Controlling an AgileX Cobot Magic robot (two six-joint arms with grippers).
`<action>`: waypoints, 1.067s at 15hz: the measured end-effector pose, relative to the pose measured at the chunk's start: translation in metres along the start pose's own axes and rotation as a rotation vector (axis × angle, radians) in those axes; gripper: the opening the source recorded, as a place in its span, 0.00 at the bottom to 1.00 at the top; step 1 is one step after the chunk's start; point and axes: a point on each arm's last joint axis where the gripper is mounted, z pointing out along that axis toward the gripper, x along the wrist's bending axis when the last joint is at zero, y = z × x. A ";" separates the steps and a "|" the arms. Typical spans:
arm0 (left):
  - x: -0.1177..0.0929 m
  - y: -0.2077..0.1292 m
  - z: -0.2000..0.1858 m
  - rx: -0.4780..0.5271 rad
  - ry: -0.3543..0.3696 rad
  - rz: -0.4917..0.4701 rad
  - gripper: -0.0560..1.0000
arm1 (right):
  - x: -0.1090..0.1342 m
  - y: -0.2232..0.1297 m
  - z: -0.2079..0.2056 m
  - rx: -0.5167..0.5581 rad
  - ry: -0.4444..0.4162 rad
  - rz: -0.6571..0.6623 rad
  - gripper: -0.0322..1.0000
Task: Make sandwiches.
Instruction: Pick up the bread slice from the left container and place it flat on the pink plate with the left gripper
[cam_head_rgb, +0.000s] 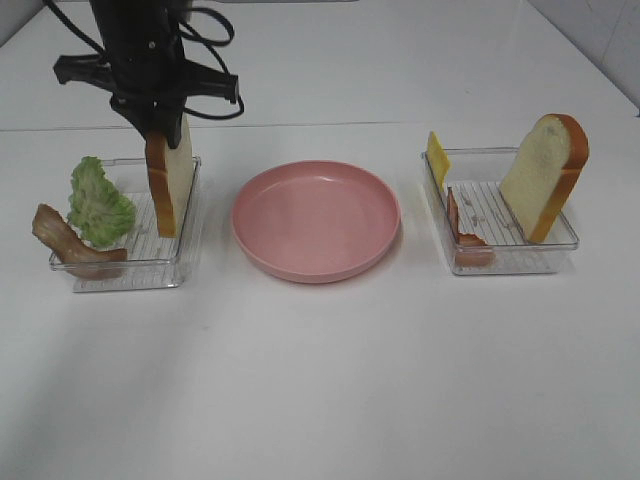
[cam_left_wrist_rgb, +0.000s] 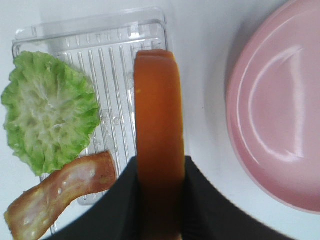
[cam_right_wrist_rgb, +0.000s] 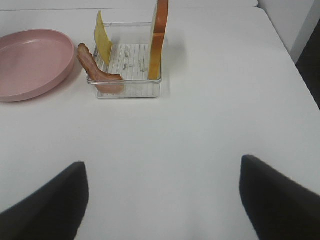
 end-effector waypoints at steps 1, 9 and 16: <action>0.001 0.000 -0.022 -0.035 -0.034 -0.005 0.24 | 0.000 0.000 0.000 0.000 0.000 0.000 0.79; 0.004 0.015 -0.033 -0.008 -0.582 0.039 0.24 | 0.000 0.000 0.000 0.000 0.000 0.000 0.79; -0.023 0.021 0.068 0.087 -0.831 -0.080 0.24 | 0.000 0.000 0.000 0.000 0.000 0.000 0.79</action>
